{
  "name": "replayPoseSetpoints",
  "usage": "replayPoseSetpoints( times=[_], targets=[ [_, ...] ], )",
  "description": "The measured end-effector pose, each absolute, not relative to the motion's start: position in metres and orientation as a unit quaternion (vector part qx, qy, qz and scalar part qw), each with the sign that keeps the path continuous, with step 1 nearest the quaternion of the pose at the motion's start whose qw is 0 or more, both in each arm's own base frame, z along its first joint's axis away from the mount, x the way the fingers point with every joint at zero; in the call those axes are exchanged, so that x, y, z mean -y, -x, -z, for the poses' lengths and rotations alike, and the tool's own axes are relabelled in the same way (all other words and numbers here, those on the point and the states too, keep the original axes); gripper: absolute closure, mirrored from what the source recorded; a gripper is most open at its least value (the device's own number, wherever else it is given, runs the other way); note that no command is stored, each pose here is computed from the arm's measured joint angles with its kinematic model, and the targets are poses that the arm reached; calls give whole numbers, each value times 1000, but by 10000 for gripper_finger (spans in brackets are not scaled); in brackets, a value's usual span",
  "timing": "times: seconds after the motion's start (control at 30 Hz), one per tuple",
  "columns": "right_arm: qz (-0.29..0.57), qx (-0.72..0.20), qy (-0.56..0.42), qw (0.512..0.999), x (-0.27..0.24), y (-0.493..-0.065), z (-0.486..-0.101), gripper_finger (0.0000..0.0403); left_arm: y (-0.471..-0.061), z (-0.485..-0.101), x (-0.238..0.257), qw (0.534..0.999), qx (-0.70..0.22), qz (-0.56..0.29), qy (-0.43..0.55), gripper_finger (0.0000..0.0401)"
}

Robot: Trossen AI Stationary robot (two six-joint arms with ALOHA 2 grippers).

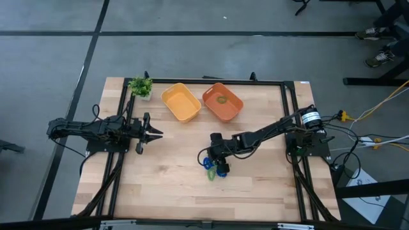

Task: Sort spring keychains
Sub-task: Put the blue spring keychain into the yellow bin

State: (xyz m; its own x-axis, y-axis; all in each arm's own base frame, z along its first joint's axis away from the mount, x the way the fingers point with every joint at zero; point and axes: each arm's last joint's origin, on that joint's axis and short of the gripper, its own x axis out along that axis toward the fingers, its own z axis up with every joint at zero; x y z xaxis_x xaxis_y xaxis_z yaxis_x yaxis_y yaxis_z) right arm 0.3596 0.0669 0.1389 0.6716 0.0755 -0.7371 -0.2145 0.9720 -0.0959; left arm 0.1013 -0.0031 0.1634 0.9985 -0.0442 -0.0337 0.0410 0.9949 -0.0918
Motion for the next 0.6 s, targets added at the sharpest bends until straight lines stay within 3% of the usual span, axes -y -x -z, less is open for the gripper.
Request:
replayPoseSetpoints(
  times=[0.6],
  targets=[
    [-87,-415,82,902,-67,-358,-135,311,-101,-163,3,999,-18,21,46,333]
  ],
)
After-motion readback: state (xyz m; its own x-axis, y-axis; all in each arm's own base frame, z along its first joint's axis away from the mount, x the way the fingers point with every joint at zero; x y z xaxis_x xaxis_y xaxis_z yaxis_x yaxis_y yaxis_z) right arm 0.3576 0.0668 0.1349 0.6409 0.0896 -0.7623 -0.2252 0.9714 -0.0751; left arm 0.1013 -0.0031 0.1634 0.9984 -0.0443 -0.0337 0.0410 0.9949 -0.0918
